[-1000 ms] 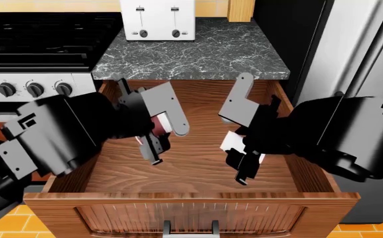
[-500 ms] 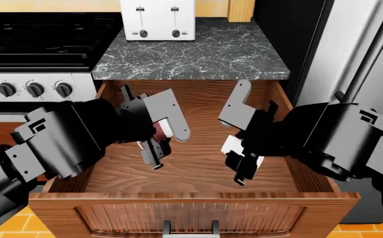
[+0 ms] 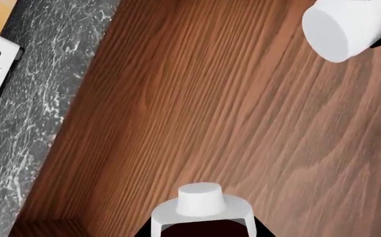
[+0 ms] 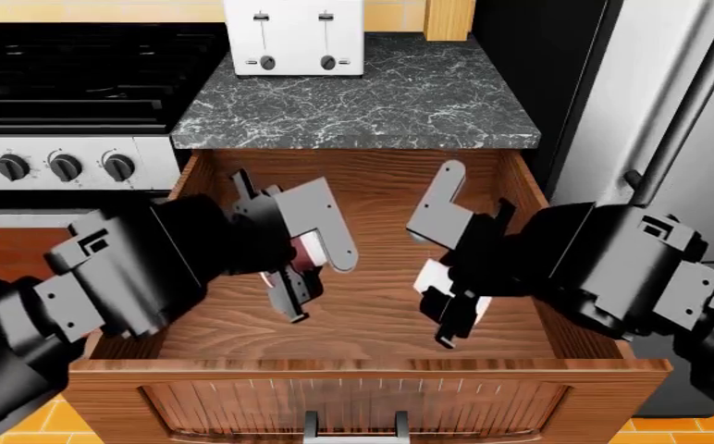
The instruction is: Pick and place the shaker into the drawer. Then close the cabinet.
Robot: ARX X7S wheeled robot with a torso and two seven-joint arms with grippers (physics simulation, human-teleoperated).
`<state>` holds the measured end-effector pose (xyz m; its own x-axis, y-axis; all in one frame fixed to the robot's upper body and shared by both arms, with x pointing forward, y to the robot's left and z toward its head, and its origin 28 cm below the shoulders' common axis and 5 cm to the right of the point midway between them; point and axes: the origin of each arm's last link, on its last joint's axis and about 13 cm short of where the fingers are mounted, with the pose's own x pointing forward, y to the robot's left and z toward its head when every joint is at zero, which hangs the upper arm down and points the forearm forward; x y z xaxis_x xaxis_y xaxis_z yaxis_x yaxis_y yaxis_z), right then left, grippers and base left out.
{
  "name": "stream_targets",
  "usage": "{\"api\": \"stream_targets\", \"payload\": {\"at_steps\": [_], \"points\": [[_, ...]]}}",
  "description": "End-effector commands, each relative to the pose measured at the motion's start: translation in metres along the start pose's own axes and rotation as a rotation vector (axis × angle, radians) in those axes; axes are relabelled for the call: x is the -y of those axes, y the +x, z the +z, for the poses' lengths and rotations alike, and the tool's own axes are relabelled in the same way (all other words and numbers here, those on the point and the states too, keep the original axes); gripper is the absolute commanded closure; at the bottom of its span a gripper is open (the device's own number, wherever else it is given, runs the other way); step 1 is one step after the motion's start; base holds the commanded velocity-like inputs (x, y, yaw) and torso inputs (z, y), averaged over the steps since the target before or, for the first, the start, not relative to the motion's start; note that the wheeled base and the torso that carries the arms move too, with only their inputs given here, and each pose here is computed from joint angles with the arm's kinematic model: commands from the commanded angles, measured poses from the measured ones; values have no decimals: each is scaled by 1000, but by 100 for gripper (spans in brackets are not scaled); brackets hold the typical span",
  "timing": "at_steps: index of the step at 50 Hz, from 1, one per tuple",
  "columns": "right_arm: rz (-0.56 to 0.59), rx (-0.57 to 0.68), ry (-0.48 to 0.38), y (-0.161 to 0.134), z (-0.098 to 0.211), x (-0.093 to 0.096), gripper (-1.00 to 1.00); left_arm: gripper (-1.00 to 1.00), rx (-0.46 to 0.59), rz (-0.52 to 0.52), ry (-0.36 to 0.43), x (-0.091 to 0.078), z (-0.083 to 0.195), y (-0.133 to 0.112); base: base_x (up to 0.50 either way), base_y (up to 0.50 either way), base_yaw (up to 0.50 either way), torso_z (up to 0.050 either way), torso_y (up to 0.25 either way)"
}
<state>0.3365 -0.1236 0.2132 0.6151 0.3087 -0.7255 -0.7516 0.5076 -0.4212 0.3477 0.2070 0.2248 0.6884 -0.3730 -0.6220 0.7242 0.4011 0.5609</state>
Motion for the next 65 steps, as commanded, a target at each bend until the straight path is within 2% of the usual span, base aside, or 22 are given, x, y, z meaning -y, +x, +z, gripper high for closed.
{"api": "stream_targets", "payload": {"at_steps": [1,65], "points": [[-18,-5,-5,7,-2,2,100,100,-7,-1,-10,2,-3,6,0,0,0,10,0],[-22,-36,27,33,-14,3,100,100,-56,-37,-8,12,-17,28,0,0,0,0,1]]}}
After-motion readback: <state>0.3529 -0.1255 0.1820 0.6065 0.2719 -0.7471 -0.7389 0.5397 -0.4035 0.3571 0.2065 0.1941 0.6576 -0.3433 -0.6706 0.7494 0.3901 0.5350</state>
